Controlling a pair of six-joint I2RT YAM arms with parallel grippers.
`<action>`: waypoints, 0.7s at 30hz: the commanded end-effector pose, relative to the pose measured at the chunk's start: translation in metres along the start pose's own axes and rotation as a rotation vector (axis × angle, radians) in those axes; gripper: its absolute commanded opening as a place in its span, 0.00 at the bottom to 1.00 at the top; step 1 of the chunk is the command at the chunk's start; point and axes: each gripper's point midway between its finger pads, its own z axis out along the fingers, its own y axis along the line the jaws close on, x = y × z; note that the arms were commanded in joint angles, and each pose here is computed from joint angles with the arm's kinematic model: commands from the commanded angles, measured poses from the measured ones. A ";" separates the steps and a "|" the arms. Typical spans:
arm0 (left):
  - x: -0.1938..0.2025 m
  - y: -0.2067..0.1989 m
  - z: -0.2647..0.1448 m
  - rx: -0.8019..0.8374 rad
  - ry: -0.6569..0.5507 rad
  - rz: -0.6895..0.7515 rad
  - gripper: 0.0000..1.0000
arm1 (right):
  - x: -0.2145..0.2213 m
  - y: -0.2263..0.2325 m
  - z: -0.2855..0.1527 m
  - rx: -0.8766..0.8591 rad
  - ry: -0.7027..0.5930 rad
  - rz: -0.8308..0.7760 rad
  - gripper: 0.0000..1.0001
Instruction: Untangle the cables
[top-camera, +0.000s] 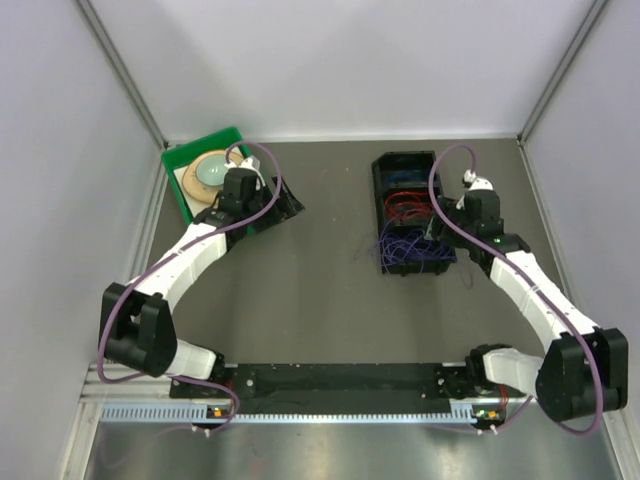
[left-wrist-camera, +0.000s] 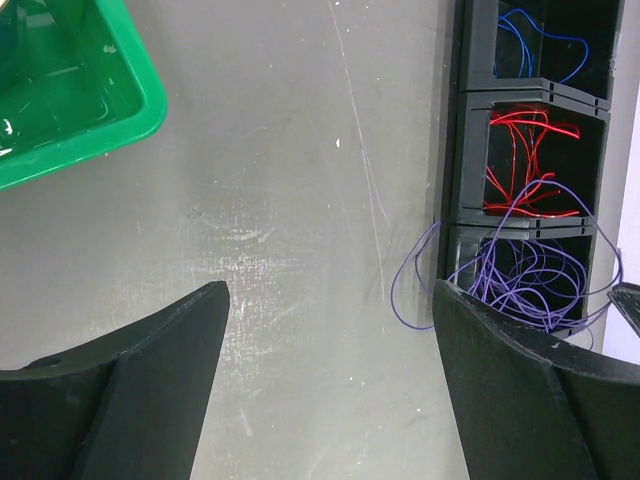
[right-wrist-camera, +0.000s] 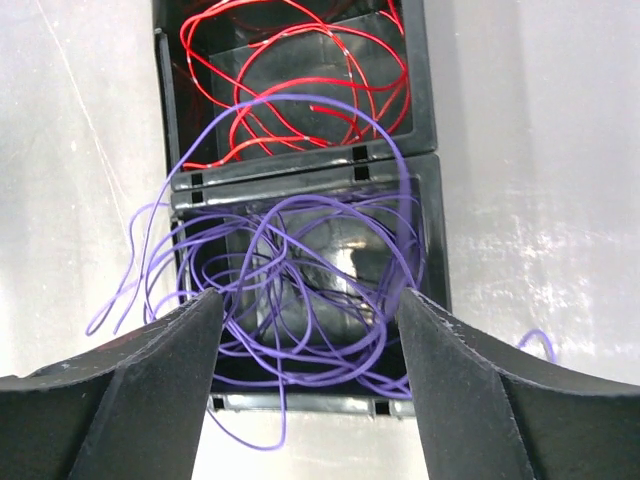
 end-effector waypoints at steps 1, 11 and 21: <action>-0.013 -0.018 0.000 0.060 -0.028 0.013 0.88 | -0.022 0.006 -0.016 -0.001 -0.062 -0.030 0.72; 0.058 -0.115 0.062 0.217 0.208 0.213 0.88 | -0.033 0.000 -0.043 0.009 -0.136 0.009 0.73; 0.132 -0.167 0.126 0.347 0.416 0.229 0.77 | -0.021 -0.025 -0.057 0.056 -0.132 0.041 0.77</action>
